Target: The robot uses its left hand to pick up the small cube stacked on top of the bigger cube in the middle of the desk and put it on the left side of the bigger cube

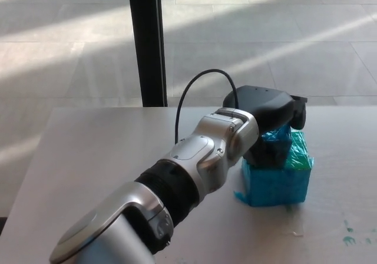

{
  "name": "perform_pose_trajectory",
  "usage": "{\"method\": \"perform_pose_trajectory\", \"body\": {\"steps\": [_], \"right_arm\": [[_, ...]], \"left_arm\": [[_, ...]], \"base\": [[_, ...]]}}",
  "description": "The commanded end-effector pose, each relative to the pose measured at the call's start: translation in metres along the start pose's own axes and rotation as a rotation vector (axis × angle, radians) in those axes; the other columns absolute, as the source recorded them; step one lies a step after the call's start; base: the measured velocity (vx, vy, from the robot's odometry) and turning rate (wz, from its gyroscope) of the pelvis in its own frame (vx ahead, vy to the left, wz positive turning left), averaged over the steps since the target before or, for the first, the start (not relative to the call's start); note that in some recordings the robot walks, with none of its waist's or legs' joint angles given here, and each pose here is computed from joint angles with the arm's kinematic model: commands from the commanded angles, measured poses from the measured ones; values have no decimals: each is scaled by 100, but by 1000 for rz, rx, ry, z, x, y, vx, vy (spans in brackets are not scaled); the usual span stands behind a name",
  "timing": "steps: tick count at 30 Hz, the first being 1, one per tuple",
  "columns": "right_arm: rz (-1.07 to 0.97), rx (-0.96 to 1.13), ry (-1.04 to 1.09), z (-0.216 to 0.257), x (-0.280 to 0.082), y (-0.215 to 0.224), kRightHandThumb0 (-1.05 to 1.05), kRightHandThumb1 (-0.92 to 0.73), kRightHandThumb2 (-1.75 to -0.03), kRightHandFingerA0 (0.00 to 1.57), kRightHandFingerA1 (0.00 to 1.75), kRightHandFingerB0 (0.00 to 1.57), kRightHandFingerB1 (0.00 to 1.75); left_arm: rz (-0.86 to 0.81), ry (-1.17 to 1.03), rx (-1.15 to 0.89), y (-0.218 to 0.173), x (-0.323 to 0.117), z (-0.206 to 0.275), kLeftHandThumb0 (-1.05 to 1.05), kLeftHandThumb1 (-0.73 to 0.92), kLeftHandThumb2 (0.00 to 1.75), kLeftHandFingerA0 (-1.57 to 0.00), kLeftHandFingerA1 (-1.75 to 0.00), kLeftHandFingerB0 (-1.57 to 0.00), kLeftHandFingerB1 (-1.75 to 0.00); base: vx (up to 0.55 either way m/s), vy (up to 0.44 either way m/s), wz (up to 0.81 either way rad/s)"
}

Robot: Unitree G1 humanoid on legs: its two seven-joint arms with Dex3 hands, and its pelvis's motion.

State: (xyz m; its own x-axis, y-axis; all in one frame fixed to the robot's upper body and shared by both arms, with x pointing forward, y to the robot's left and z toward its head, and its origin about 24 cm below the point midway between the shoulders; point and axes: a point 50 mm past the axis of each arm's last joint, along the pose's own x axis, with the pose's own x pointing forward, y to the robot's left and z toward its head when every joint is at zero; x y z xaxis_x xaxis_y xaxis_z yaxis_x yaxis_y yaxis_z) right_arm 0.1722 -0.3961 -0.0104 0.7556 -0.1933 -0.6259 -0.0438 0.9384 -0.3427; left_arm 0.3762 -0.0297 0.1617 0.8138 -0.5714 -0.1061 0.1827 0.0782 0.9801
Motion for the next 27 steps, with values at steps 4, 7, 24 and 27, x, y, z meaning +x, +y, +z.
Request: {"method": "perform_pose_trajectory", "body": {"steps": [4,7,24,27], "right_arm": [[-35,-6,-22,2,-1,-4,-38,-77,-63,56,61,48,37],[-41,14,-19,1,-1,-4,-37,-77,-63,57,61,50,38],[-22,7,-23,1,-3,-4,-42,-74,-62,56,63,48,38],[-29,14,-17,1,-2,-4,-43,-73,-62,56,63,48,38]], "left_arm": [[132,-12,52,39,-5,-17,-27,75,71,-70,-149,-67,-104],[169,-15,58,55,-7,-19,-28,73,73,-73,-153,-63,-113],[113,89,67,43,-26,-63,-27,72,75,-77,-154,-73,-112],[93,104,100,39,-30,-71,-24,67,73,-92,-168,-74,-122]], "base": [[0,0,0],[0,0,0],[0,0,0],[0,0,0]]}}
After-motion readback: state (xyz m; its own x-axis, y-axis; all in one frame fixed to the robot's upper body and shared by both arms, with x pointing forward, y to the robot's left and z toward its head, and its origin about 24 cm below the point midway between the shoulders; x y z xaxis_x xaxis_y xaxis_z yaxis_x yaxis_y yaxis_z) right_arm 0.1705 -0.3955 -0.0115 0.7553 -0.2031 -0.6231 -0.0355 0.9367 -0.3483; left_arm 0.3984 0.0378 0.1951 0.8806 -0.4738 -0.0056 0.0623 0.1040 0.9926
